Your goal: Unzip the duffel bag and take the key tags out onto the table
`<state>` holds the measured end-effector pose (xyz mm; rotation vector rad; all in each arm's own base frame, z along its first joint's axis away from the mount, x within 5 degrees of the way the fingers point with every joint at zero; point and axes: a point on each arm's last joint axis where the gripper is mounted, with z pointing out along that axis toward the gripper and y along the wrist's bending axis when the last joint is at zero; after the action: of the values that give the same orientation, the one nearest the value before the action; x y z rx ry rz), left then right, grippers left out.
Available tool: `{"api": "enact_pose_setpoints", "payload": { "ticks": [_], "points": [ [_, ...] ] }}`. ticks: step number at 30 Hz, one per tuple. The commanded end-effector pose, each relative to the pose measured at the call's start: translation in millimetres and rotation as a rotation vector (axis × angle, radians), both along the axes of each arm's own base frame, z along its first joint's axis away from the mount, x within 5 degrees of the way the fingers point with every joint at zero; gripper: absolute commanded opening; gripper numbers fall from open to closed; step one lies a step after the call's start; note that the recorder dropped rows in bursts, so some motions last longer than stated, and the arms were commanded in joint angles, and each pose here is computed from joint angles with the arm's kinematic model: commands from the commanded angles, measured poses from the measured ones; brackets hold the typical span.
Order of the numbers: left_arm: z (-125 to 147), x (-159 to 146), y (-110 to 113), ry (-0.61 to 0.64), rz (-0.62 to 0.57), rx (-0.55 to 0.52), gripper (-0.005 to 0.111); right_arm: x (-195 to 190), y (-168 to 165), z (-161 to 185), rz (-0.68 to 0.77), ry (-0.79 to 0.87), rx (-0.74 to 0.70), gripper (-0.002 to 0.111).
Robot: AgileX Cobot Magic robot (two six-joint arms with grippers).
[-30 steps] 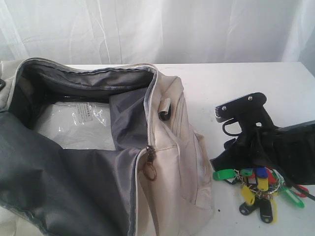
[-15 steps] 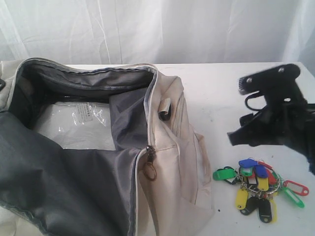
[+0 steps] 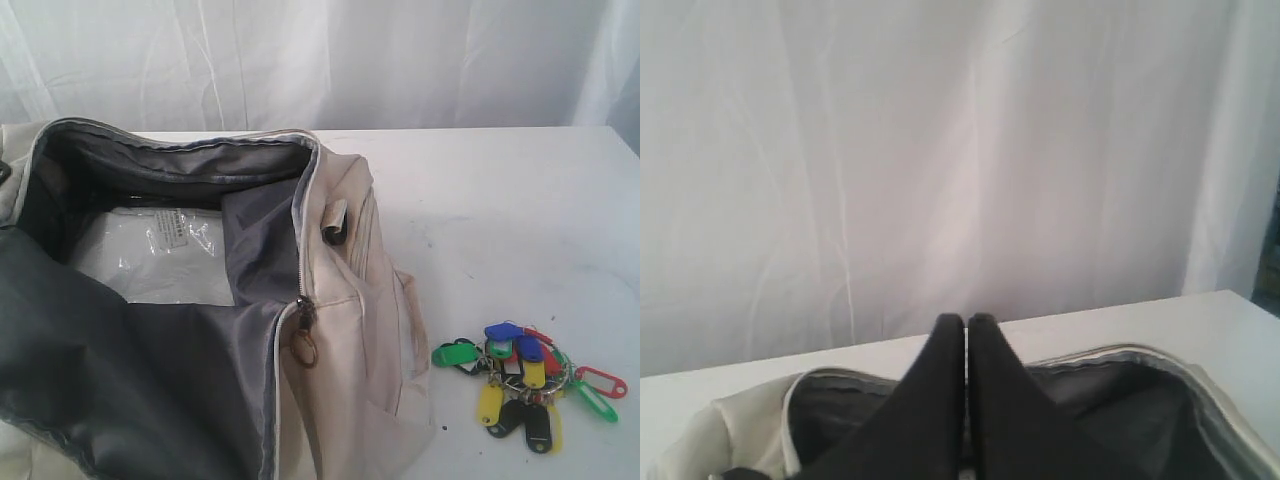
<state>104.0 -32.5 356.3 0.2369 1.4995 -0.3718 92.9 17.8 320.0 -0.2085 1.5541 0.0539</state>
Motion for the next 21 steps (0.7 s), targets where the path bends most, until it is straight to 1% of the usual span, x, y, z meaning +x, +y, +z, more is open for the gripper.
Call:
{"api": "enact_pose_setpoints", "payload": {
  "ticks": [1, 2, 4, 5, 7, 9, 12, 21],
  "points": [
    [-13.6, 1.9, 3.0, 0.026, 0.036, 0.01, 0.008, -25.1, -20.3, -17.5, -0.003, -0.09, 0.041, 0.039],
    [-17.9, 2.5, 3.0, 0.039, 0.036, 0.009, 0.008, -30.0, -24.0, -26.9, -0.001, -0.103, 0.052, 0.025],
    [-20.6, 3.2, 4.0, 0.046, 0.047, 0.007, 0.008, -33.5, -22.5, -38.1, 0.041, -0.114, 0.051, 0.003],
    [-20.4, 3.7, 5.6, 0.044, 0.065, 0.006, 0.008, -33.9, -17.7, -44.1, 0.09, -0.111, 0.051, 0.0],
    [-20.0, 4.8, 9.0, 0.036, 0.106, 0.013, 0.008, -34.9, -3.4, -57.8, 0.228, -0.095, 0.038, 0.0],
    [-19.4, 5.2, 10.6, 0.032, 0.123, 0.006, 0.008, -35.5, 4.0, -68.2, 0.298, -0.078, 0.018, 0.0],
    [-19.5, 4.7, 8.9, 0.034, 0.104, 0.004, 0.008, -35.7, 4.7, -69.3, 0.305, -0.076, 0.016, 0.0],
    [-19.5, 4.7, 8.9, 0.034, 0.104, 0.004, 0.008, -35.7, 4.7, -69.3, 0.305, -0.076, 0.016, 0.0]
  ]
}}
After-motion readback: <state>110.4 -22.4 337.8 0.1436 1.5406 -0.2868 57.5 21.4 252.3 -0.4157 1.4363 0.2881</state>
